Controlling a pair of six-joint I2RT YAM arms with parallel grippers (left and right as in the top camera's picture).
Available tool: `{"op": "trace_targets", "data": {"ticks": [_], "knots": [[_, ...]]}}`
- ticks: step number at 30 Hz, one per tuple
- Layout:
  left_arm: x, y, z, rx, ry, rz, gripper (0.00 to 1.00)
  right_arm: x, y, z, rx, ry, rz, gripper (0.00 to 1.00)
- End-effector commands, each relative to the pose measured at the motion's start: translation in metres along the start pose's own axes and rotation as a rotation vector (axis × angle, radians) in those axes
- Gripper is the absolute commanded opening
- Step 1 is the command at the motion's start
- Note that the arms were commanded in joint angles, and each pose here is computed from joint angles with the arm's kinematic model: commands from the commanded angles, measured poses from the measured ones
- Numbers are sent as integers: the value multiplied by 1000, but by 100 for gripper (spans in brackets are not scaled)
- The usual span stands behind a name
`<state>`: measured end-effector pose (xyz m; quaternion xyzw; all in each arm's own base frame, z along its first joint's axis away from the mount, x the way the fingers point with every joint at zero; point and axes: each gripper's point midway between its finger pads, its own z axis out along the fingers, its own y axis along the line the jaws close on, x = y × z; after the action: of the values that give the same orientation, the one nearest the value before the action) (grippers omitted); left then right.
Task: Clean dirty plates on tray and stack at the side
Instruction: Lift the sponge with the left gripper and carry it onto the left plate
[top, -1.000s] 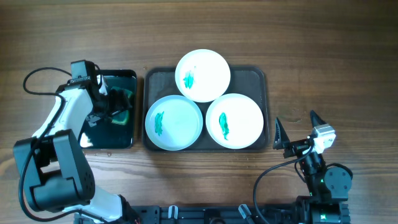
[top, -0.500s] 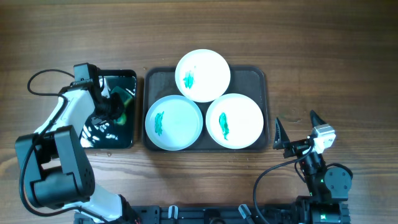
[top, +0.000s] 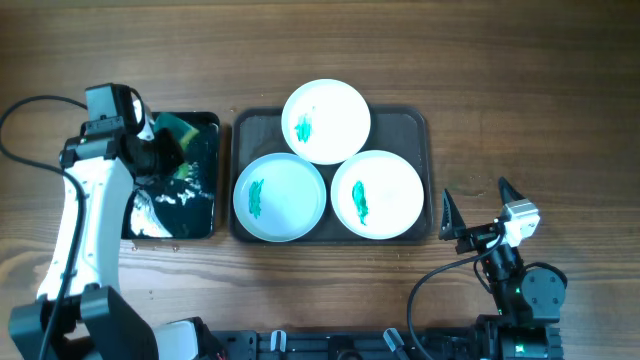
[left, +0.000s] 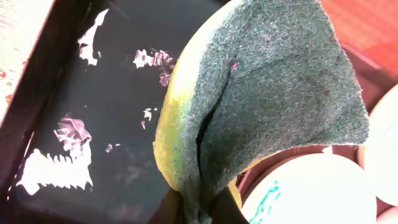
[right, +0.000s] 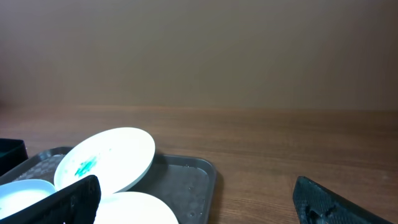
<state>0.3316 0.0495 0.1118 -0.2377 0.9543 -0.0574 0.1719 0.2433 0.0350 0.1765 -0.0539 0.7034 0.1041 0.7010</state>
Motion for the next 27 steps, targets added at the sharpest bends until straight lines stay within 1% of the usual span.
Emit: {"op": "trace_targets", "data": {"ticks": [1, 3, 4, 6, 8, 10, 12, 13, 16, 17, 18, 20, 23, 25, 26, 27], "knots": [[0, 19, 15, -102, -14, -108, 4, -1, 3, 0, -17, -4, -19, 100], [15, 22, 40, -100, 35, -139, 4, -1, 3, 0, -17, -4, -19, 100], [17, 23, 42, -103, 47, -140, 4, -1, 3, 0, -17, -4, -19, 100], [18, 23, 37, -104, 51, -127, 4, -1, 3, 0, -17, -4, -19, 100], [15, 17, 20, -86, 41, -106, 4, -1, 3, 0, -17, -4, -19, 100], [11, 4, -10, -21, 15, -103, 4, -1, 3, 0, -17, -4, -19, 100], [14, -15, -34, 84, -10, -93, 4, -1, 3, 0, -17, -4, -19, 100], [19, -31, -48, 167, -10, -78, 4, -1, 3, 0, -17, -4, -19, 100], [39, -77, -70, 370, 35, -7, 4, -1, 3, 0, -17, -4, -19, 100], [50, -94, -74, 422, 71, 23, 4, -1, 3, 0, -17, -4, -19, 100], [59, -105, -73, 439, 101, 29, 4, -1, 3, 0, -17, -4, -19, 100], [77, -127, -68, 456, 156, 41, 4, -1, 3, 0, -17, -4, -19, 100], [109, -172, -52, 495, 213, 75, 4, -1, 3, 0, -17, -4, -19, 100], [125, -188, -34, 431, 205, 75, 4, -1, 3, 0, -17, -4, -19, 100], [132, -190, -24, 375, 194, 55, 4, -1, 3, 0, -17, -4, -19, 100], [141, -190, -12, 289, 174, 7, 4, -1, 3, 0, -17, -4, -19, 100]]}}
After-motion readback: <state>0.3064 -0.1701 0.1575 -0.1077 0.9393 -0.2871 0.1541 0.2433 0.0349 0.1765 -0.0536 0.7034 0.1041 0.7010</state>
